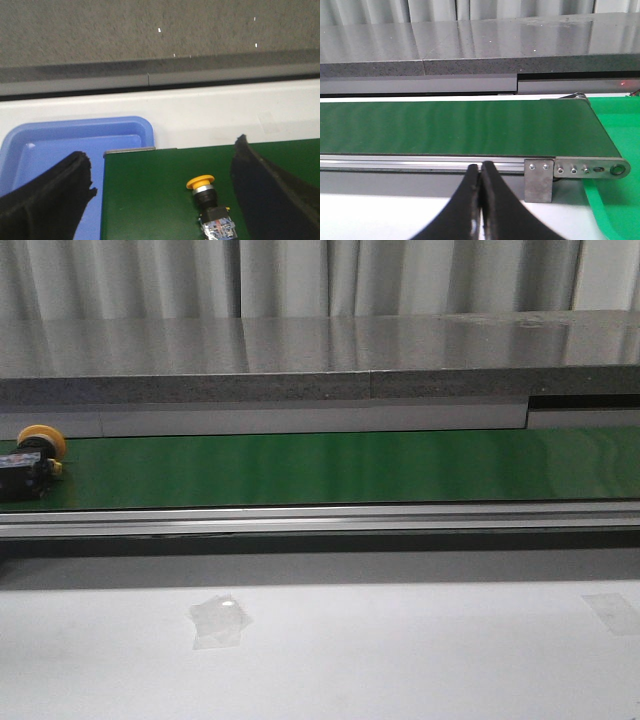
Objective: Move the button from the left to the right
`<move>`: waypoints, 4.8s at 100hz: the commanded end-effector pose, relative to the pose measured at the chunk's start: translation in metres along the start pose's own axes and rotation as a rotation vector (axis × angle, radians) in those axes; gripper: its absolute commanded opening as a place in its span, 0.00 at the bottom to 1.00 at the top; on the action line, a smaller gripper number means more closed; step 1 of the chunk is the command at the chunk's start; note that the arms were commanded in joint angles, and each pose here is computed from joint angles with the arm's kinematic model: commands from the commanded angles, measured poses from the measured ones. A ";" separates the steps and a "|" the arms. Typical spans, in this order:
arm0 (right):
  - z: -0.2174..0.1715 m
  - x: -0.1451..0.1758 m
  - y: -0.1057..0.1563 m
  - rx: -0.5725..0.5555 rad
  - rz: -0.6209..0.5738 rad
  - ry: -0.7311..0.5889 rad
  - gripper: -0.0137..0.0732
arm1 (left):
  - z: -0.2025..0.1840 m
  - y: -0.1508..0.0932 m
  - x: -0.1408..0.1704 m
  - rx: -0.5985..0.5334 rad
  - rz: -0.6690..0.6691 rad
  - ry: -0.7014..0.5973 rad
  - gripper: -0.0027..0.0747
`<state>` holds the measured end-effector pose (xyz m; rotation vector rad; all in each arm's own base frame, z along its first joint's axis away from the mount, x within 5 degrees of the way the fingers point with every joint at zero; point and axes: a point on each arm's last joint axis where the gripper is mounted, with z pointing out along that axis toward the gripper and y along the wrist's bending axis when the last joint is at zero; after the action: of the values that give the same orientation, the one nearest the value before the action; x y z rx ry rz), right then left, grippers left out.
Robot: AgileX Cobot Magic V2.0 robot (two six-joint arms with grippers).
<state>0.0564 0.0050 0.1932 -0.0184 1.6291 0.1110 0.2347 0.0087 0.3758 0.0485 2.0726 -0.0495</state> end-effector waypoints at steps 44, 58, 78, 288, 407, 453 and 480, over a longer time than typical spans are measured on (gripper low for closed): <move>-0.003 -0.013 0.000 -0.003 -0.009 -0.116 0.08 | -0.083 -0.022 0.091 0.007 0.045 -0.465 0.75; -0.003 -0.013 0.000 -0.003 -0.009 -0.116 0.08 | -0.098 -0.023 0.110 0.013 0.022 -0.539 0.75; -0.003 -0.013 0.000 -0.003 -0.009 -0.116 0.08 | -0.106 -0.023 0.121 0.018 0.024 -0.560 0.74; 0.097 -0.171 0.016 -0.022 0.053 0.520 0.08 | -0.106 -0.023 0.121 0.018 0.024 -0.560 0.01; 0.160 -0.165 0.021 -0.094 0.027 0.715 0.88 | -0.106 -0.023 0.121 0.018 0.024 -0.560 0.01; 0.243 -0.135 0.052 -0.197 -0.056 0.866 0.88 | -0.106 -0.023 0.121 0.018 0.024 -0.560 0.01; 0.273 -0.114 0.054 -0.189 -0.077 0.924 0.88 | -0.106 -0.023 0.121 0.018 0.024 -0.560 0.01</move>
<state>0.3240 0.0739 0.2767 -0.3026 2.6257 0.2338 0.0831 -0.0080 0.3052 0.0908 1.6066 -0.0532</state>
